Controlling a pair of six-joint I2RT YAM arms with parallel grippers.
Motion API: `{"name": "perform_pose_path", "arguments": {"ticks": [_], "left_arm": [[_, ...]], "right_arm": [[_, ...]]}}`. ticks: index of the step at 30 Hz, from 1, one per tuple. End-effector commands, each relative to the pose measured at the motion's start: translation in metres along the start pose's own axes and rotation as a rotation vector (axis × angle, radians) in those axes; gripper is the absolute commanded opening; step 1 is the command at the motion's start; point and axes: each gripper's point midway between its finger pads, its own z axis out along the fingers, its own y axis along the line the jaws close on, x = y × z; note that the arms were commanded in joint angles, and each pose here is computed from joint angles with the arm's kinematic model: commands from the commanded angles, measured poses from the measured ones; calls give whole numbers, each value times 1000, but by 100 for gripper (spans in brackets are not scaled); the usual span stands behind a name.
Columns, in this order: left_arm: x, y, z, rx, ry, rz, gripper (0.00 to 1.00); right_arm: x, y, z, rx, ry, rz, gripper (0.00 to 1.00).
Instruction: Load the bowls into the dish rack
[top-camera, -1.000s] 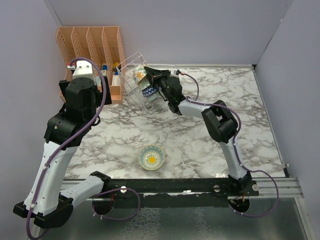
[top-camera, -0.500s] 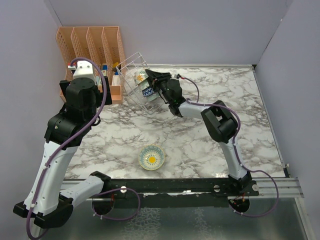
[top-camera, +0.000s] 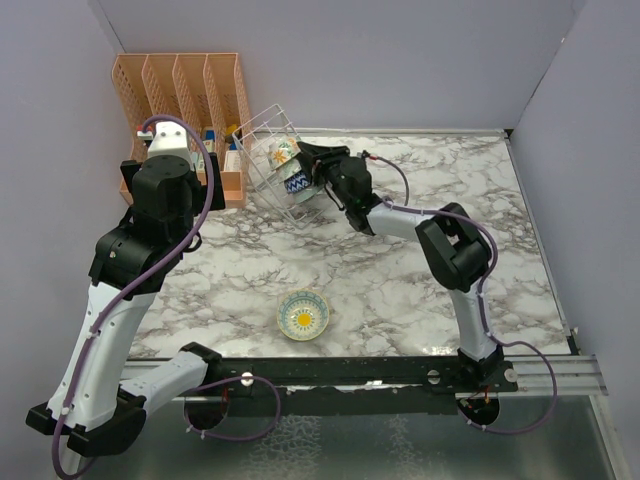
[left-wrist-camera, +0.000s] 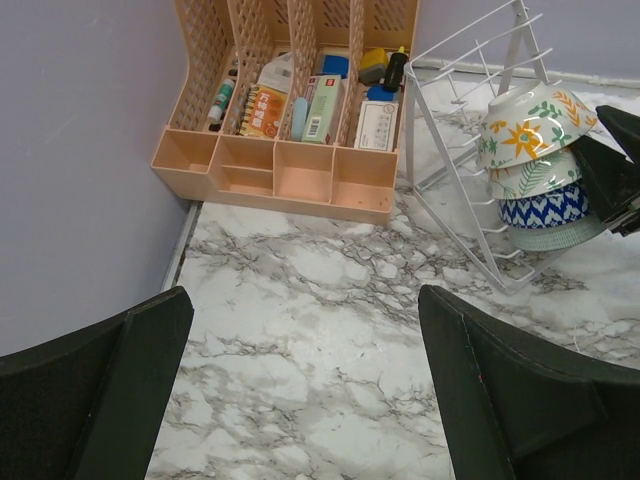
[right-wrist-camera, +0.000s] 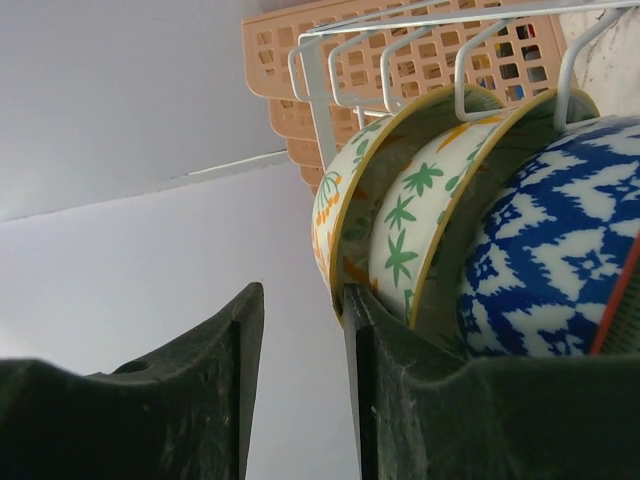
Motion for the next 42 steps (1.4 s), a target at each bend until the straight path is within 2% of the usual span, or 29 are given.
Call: {"name": "perform_pose_path", "arguments": {"ticks": [1, 11, 16, 19, 23, 25, 31, 36, 42], "left_arm": [[-9, -3, -4, 23, -31, -26, 99], [-10, -3, -4, 21, -35, -31, 99], [-13, -5, -4, 25, -33, -51, 99], [-18, -7, -5, 39, -45, -72, 99], [-25, -9, -7, 50, -57, -88, 99], [-28, -10, -9, 56, -62, -101, 99], [-33, -12, -11, 69, -67, -124, 99], [-30, -18, -8, 86, -52, -144, 99], [-20, -21, -5, 88, -29, -151, 99]], "right_arm": [[-1, 19, -10, -2, 7, 10, 38], [10, 16, -42, 74, 96, -14, 39], [24, 28, -74, 106, 182, -123, 42], [36, 29, -102, 165, 279, -254, 46], [47, 9, -146, 300, 455, -510, 48], [47, -5, -168, 348, 582, -728, 49], [71, -24, -246, 355, 946, -1140, 52], [125, -30, -309, 254, 1165, -1295, 56], [176, -53, -349, 166, 1333, -1430, 57]]}}
